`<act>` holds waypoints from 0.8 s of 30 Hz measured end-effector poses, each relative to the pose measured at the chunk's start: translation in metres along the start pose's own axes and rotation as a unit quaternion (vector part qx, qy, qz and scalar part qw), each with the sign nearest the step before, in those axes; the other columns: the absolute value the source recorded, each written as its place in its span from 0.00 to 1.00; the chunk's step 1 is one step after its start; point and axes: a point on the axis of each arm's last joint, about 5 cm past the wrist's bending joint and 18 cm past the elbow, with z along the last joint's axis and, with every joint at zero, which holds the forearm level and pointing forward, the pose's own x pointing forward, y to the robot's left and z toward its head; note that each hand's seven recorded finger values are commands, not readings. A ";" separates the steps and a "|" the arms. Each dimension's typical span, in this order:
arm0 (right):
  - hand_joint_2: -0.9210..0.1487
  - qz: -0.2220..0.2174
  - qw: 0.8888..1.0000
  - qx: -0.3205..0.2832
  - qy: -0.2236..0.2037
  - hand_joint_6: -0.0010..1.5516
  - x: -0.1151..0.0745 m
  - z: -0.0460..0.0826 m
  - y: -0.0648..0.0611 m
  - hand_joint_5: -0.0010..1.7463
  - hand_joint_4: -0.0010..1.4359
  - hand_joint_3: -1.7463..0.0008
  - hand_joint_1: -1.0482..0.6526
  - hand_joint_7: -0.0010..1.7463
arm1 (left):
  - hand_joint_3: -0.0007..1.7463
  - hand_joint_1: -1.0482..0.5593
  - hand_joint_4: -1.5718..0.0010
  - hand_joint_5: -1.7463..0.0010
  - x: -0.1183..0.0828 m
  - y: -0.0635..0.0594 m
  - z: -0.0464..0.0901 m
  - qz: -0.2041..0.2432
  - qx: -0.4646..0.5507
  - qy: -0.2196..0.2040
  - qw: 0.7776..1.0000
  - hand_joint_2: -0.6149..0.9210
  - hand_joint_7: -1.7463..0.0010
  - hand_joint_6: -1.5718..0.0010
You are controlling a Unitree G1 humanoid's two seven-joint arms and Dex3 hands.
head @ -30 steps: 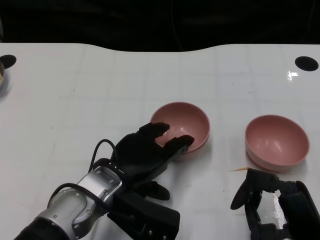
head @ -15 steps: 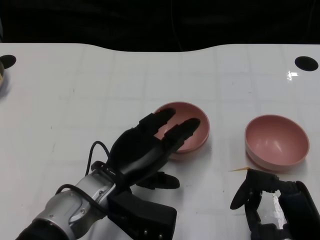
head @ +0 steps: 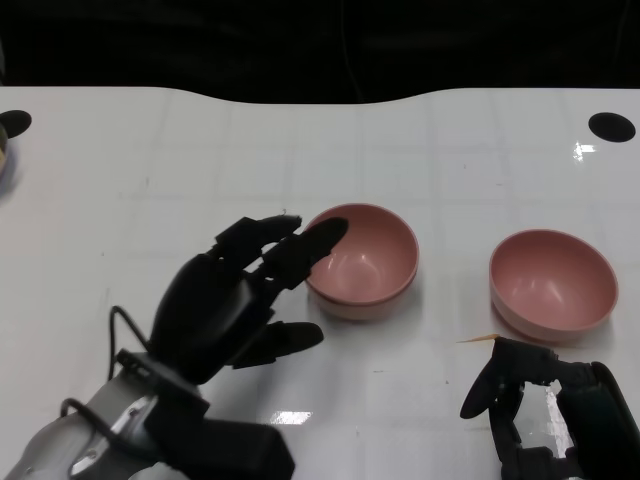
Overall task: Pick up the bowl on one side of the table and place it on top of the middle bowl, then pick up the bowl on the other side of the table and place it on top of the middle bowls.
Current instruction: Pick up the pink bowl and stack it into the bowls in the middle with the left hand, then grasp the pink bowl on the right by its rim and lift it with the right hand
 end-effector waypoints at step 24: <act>0.54 -0.015 1.000 0.010 -0.012 0.44 0.000 0.002 0.000 0.83 0.46 0.22 0.73 0.63 | 0.89 0.65 0.42 0.06 -0.083 0.038 -0.001 0.018 -0.226 0.084 0.970 0.57 0.21 0.41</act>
